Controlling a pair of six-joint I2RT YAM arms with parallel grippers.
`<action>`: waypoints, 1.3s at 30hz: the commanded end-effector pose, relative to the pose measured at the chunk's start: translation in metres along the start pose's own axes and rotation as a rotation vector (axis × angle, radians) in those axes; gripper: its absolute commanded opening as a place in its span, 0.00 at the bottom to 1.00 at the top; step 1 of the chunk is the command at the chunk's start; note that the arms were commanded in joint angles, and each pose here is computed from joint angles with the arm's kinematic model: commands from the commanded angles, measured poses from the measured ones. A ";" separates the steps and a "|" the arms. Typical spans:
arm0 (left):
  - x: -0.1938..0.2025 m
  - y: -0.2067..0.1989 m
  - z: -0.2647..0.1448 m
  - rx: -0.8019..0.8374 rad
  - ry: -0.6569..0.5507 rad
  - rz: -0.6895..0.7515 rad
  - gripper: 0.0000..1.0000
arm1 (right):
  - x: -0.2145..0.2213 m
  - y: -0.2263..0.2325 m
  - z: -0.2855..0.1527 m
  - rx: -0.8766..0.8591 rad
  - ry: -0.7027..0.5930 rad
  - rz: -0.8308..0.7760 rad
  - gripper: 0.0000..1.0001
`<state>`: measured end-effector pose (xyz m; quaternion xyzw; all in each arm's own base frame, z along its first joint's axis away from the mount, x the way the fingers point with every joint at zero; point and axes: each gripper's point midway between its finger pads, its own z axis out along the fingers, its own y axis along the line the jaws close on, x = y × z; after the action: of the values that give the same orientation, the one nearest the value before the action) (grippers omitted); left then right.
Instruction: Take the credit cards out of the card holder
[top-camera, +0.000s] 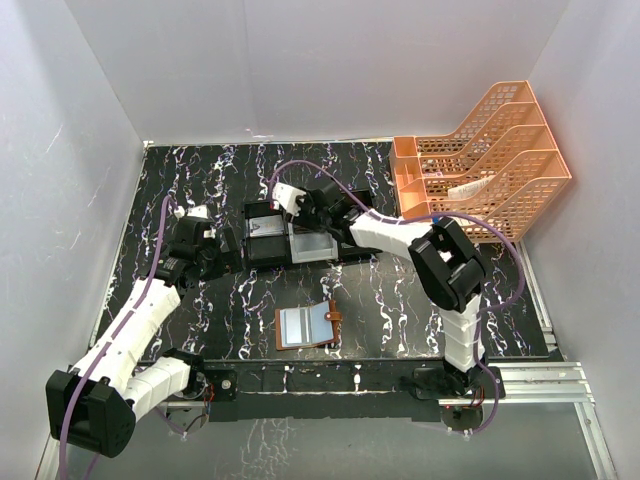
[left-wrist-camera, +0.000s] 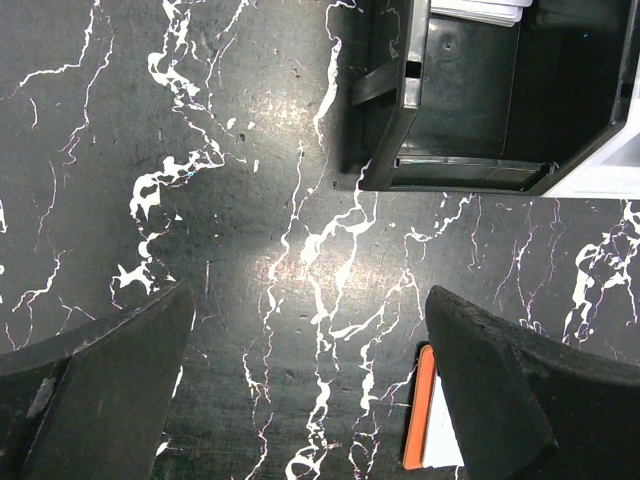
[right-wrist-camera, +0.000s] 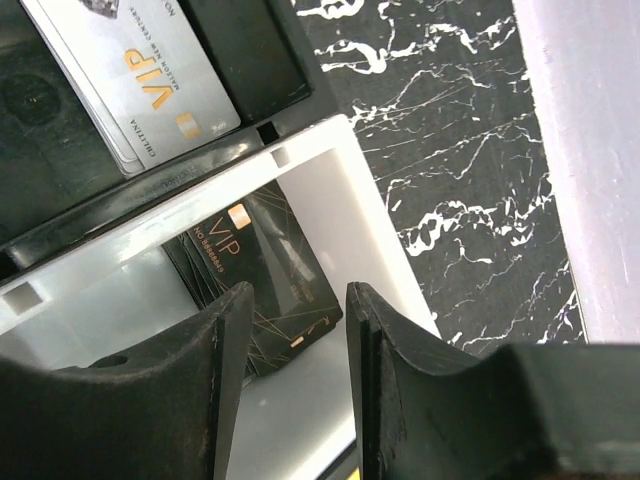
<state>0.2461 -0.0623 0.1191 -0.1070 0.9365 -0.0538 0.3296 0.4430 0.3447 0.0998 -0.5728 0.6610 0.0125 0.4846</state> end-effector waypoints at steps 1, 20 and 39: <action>0.000 -0.001 0.001 0.011 0.000 0.010 0.99 | -0.046 -0.041 -0.033 0.140 -0.133 0.098 0.41; -0.010 0.013 -0.011 -0.053 -0.075 -0.026 0.99 | -0.068 -0.018 -0.143 0.132 -0.201 1.050 0.81; -0.012 0.009 -0.014 -0.028 -0.091 -0.029 0.99 | -0.058 0.140 -0.142 -0.030 0.107 1.312 0.91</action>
<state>0.2472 -0.0533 0.1325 -0.1227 0.9230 -0.0426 0.3623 0.2557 0.3419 0.1415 -0.0856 0.8767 0.3553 0.3127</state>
